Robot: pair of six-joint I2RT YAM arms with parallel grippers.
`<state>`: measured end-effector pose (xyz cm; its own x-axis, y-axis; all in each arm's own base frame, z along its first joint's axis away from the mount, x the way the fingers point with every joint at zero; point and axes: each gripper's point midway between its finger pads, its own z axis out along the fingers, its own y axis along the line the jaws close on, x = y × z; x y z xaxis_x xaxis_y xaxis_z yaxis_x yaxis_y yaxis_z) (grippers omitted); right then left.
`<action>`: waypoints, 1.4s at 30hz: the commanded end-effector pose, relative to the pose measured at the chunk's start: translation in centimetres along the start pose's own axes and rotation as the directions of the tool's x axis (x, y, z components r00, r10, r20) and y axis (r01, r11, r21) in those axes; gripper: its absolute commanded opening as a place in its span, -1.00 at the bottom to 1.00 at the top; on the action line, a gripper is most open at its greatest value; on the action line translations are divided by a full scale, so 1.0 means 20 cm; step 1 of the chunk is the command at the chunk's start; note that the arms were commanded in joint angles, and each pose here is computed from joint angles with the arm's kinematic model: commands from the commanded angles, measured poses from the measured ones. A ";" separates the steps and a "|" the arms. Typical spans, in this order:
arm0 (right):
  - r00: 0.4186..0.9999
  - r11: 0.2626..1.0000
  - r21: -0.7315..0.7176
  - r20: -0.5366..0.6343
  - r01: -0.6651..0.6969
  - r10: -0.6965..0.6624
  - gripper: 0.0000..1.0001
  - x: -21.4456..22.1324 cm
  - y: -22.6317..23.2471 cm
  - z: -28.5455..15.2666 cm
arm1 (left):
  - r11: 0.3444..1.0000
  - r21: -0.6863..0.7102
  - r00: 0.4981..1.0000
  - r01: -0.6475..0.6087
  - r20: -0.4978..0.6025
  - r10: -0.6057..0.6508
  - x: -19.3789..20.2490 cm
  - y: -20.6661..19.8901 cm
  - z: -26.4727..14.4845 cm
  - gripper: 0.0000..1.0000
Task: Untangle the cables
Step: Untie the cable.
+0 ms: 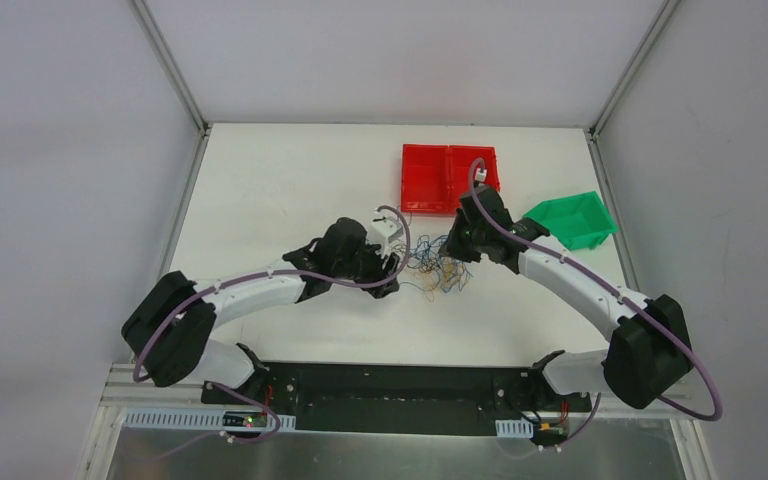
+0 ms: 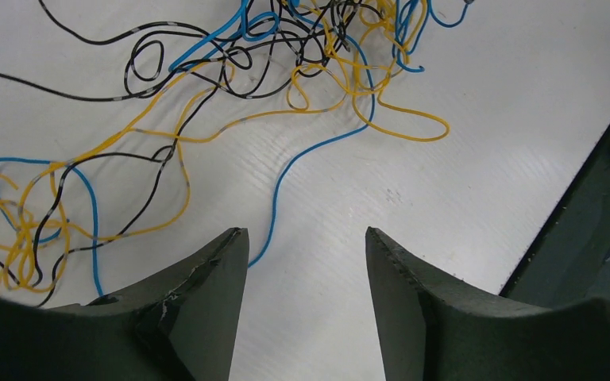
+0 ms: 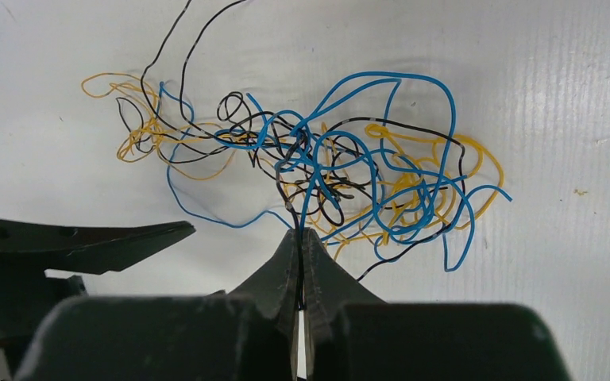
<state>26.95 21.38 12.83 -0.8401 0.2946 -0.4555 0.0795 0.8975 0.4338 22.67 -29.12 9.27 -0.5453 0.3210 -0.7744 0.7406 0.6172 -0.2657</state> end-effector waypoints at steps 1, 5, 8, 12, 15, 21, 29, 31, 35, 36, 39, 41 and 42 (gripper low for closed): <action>0.999 0.998 -0.057 0.033 -0.026 0.028 -1.00 -0.08 0.08 -0.06 | 0.994 0.048 0.994 -0.101 0.035 0.100 -0.12 -0.04 0.10 0.11; 0.998 0.997 -0.064 0.047 -0.041 0.044 -1.00 -0.09 0.07 -0.07 | 0.975 0.062 0.977 -0.213 0.028 0.212 -0.12 -0.07 0.20 0.09; 0.999 0.994 -0.096 0.025 -0.046 0.048 -1.00 -0.07 0.09 -0.08 | 0.958 0.085 0.962 -0.274 0.010 0.274 -0.09 -0.09 0.26 0.09; 0.998 0.994 -0.099 0.019 -0.055 0.057 -1.00 -0.07 0.08 -0.08 | 0.952 0.121 0.959 -0.282 -0.007 0.285 -0.06 -0.12 0.29 -0.06; 0.998 0.992 -0.112 0.019 -0.063 0.065 -1.00 -0.07 0.08 -0.08 | 0.947 0.098 0.951 -0.305 -0.011 0.308 -0.06 -0.10 0.31 0.00; 0.997 0.989 -0.125 0.011 -0.072 0.074 -1.00 -0.07 0.08 -0.09 | 0.940 0.097 0.944 -0.328 -0.008 0.330 -0.07 -0.10 0.35 0.07; 0.996 0.985 -0.143 -0.009 -0.092 0.092 -1.00 -0.07 0.08 -0.09 | 0.936 0.121 0.943 -0.330 -0.001 0.333 -0.03 -0.11 0.40 0.13; 0.995 0.984 -0.146 -0.014 -0.103 0.102 -1.00 -0.07 0.07 -0.10 | 0.939 0.129 0.946 -0.319 -0.012 0.323 -0.01 -0.11 0.41 0.07; 0.993 0.982 -0.148 -0.018 -0.121 0.119 -1.00 -0.08 0.06 -0.09 | 0.941 0.146 0.947 -0.306 -0.050 0.316 0.06 -0.12 0.42 -0.06; 0.992 0.981 -0.148 -0.017 -0.124 0.123 -1.00 -0.08 0.06 -0.09 | 0.942 0.142 0.946 -0.305 -0.065 0.316 0.08 -0.11 0.42 -0.19; 0.990 0.981 -0.137 -0.007 -0.140 0.141 -1.00 -0.10 0.02 -0.09 | 0.945 0.146 0.948 -0.292 -0.086 0.306 0.09 -0.12 0.41 -0.70; 0.988 0.980 -0.130 0.007 -0.152 0.155 -1.00 -0.11 -0.01 -0.09 | 0.949 0.136 0.951 -0.284 -0.082 0.297 0.09 -0.12 0.38 -0.90; 0.987 0.980 -0.121 0.015 -0.158 0.161 -1.00 -0.12 -0.03 -0.10 | 0.950 0.129 0.953 -0.284 -0.075 0.294 0.07 -0.12 0.37 -0.94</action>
<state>27.36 20.39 13.60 -0.8437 0.3948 -0.3637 0.1454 0.8203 0.5531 23.29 -35.01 3.01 -0.3415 0.5621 -0.7533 0.9054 0.4119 -0.1031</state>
